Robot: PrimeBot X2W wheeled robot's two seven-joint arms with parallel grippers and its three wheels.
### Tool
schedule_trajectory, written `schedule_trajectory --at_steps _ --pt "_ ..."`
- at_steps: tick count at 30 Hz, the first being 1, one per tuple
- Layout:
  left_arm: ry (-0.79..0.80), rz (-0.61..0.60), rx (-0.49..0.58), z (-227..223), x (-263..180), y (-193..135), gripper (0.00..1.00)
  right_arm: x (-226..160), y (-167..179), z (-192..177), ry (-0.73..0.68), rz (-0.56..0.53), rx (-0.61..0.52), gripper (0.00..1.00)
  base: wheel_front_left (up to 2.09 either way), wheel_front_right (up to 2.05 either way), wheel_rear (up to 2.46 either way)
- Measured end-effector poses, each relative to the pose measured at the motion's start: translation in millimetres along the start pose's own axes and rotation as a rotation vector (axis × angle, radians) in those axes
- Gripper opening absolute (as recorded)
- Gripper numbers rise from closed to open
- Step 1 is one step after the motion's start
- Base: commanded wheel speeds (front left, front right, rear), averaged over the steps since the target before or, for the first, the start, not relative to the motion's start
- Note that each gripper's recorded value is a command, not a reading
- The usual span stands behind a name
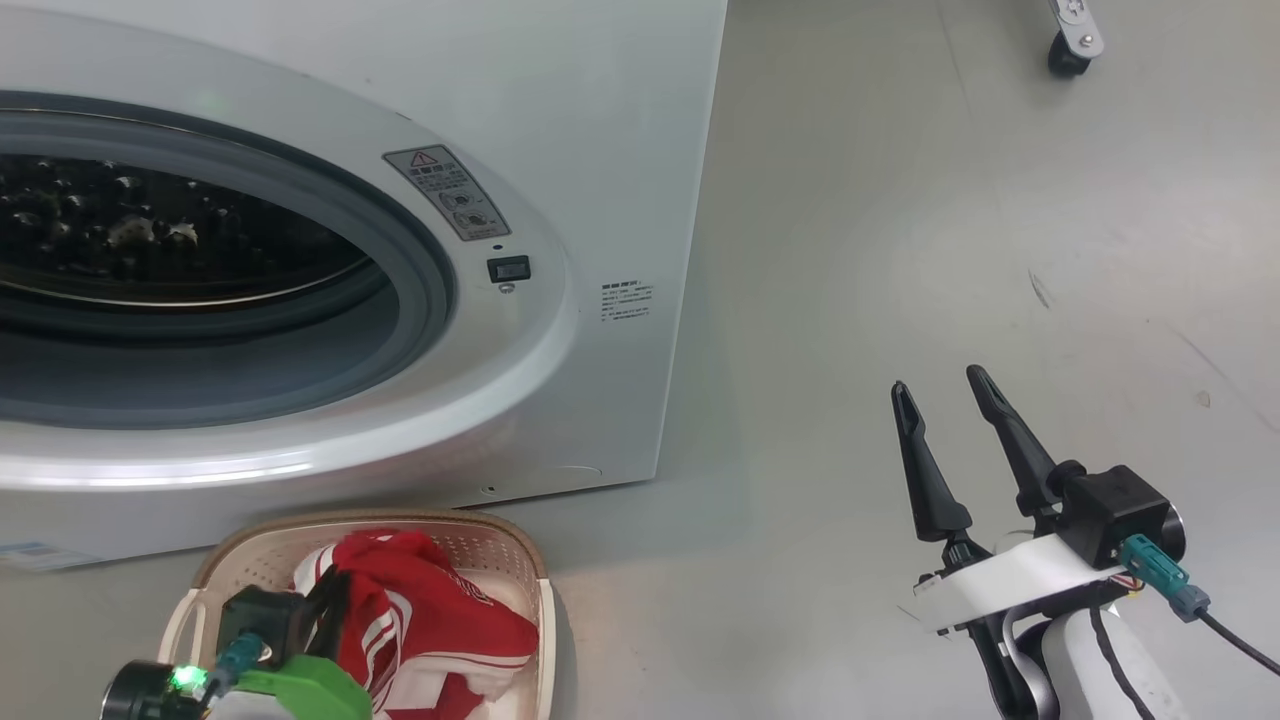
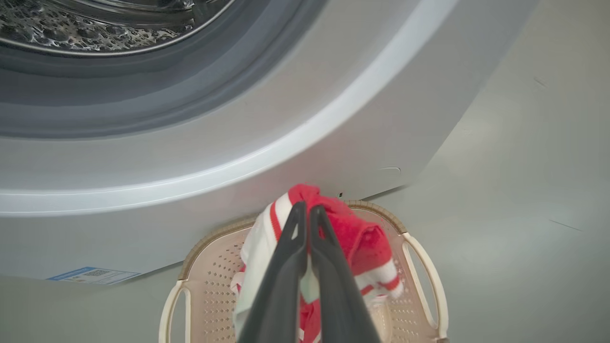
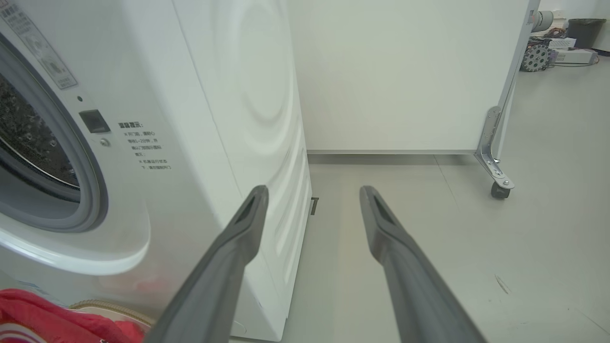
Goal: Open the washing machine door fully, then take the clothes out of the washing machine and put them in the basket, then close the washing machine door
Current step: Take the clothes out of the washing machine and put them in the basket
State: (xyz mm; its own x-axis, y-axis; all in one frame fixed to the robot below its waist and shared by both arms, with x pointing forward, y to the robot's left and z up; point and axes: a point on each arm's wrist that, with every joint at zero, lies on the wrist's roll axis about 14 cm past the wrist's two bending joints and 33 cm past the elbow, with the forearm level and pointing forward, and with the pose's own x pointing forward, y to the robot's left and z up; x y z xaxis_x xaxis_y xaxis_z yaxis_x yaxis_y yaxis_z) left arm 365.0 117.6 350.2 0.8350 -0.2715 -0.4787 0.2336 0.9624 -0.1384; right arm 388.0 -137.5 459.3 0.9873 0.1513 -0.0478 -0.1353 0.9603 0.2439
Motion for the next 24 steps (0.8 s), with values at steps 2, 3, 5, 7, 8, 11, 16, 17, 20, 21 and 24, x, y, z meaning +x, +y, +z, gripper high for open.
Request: schedule_trajectory --at_steps 2,3,5,7,8,11,16,17,20,21,24 --pt "0.056 0.000 -0.005 -13.1 4.5 1.0 0.00 1.3 -3.4 -0.8 0.002 -0.009 -0.002 1.00 0.00 0.00 0.00" --pt "0.092 0.009 -0.014 -21.8 5.9 4.0 0.00 2.3 -5.0 -0.6 0.002 -0.013 -0.003 1.00 0.00 0.00 0.00" --pt "0.154 0.038 -0.038 -38.1 6.6 12.6 0.00 3.4 -8.7 -0.9 0.003 -0.023 -0.006 1.00 0.00 0.00 0.00" --pt "0.205 0.068 -0.056 -51.8 7.2 19.9 0.00 3.5 -13.2 -2.0 0.006 -0.036 -0.008 1.00 0.00 0.00 0.00" --pt "0.224 0.077 -0.061 -56.9 8.2 22.1 0.00 3.2 -15.9 -3.0 0.010 -0.043 -0.010 1.00 0.00 0.00 0.00" --pt "0.266 0.102 -0.070 -67.0 14.1 27.5 0.00 3.5 -25.4 -4.8 0.018 -0.064 -0.021 1.00 0.00 0.00 0.00" --pt "0.326 0.118 -0.092 -80.6 25.3 29.6 0.00 1.4 -42.6 -10.7 0.045 -0.094 -0.058 1.00 0.00 0.00 0.00" --pt "0.340 0.125 -0.100 -83.9 26.8 30.0 0.00 1.1 -45.4 -11.9 0.051 -0.098 -0.066 1.00 0.00 0.00 0.00" --pt "0.374 0.166 -0.154 -94.0 27.8 35.5 0.00 1.5 -50.0 -14.4 0.063 -0.098 -0.084 1.00 0.00 0.00 0.00" --pt "0.382 0.184 -0.165 -96.6 27.5 38.5 0.00 2.0 -51.0 -14.9 0.065 -0.098 -0.087 1.00 0.00 0.00 0.00" --pt "0.402 0.215 -0.192 -103.3 27.9 42.8 0.00 3.1 -55.9 -15.7 0.071 -0.100 -0.107 1.00 0.00 0.00 0.00"
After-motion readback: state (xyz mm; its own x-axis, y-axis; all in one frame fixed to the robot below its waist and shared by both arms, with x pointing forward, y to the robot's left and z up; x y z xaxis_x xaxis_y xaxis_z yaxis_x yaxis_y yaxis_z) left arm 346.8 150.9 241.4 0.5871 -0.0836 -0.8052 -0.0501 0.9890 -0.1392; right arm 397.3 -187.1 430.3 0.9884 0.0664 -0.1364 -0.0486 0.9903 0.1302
